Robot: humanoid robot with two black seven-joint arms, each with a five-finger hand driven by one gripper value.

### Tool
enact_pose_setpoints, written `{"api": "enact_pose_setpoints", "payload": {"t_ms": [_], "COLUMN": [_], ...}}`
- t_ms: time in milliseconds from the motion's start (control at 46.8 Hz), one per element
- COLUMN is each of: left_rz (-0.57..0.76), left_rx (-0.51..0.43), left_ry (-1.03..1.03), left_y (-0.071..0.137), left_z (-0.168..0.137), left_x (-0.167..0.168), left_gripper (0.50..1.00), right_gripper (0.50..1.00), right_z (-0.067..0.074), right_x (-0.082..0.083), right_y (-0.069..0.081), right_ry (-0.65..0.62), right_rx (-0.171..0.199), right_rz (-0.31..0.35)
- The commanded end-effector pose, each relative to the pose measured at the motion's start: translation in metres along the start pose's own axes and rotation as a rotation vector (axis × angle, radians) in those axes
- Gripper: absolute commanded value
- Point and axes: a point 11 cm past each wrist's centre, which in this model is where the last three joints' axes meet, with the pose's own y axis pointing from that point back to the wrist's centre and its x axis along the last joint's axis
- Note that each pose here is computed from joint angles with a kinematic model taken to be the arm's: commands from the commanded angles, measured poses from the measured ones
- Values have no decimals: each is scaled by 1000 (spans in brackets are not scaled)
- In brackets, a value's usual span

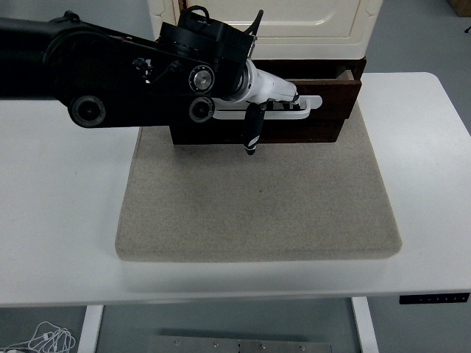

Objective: Open the drawer under the combination cabinet

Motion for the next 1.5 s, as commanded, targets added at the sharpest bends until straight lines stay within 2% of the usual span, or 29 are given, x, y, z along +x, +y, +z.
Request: {"api": "enact_pose_setpoints", "payload": {"t_ms": [0, 363, 556, 684, 769, 876, 1068, 1197, 1368, 1474], "left_rz": [-1, 43, 100, 183, 258, 330, 486, 583, 678, 718], "left_rx": [-9, -52, -118, -212, -296, -398, -568, -688, -781, -839], "left_ry": [-5, 1, 32, 92, 166, 320, 620, 828, 1107, 1268], "left_y": [1, 12, 31, 58, 86, 126, 199, 239, 250, 237], "left_z": [3, 18, 34, 50, 58, 49, -2, -46, -123, -166], "left_x": [0, 18, 42, 75, 107, 149, 220, 248, 257, 246], "left_gripper": [1000, 1000, 1000, 1000, 1000, 1000, 1000, 1000, 1000, 1000], "right_gripper": [926, 926, 926, 926, 926, 926, 926, 926, 926, 926], "right_z": [0, 0, 0, 0, 0, 0, 0, 0, 0, 0], "right_x": [0, 0, 0, 0, 0, 0, 0, 0, 0, 0], "right_y": [0, 0, 0, 0, 0, 0, 0, 0, 0, 0], "right_ry": [0, 0, -1, 0, 0, 0, 0, 0, 0, 0], "right_rx": [0, 0, 0, 0, 0, 0, 0, 0, 0, 0], "right_rz": [1, 0, 0, 1, 0, 1, 0, 0, 1, 0]}}
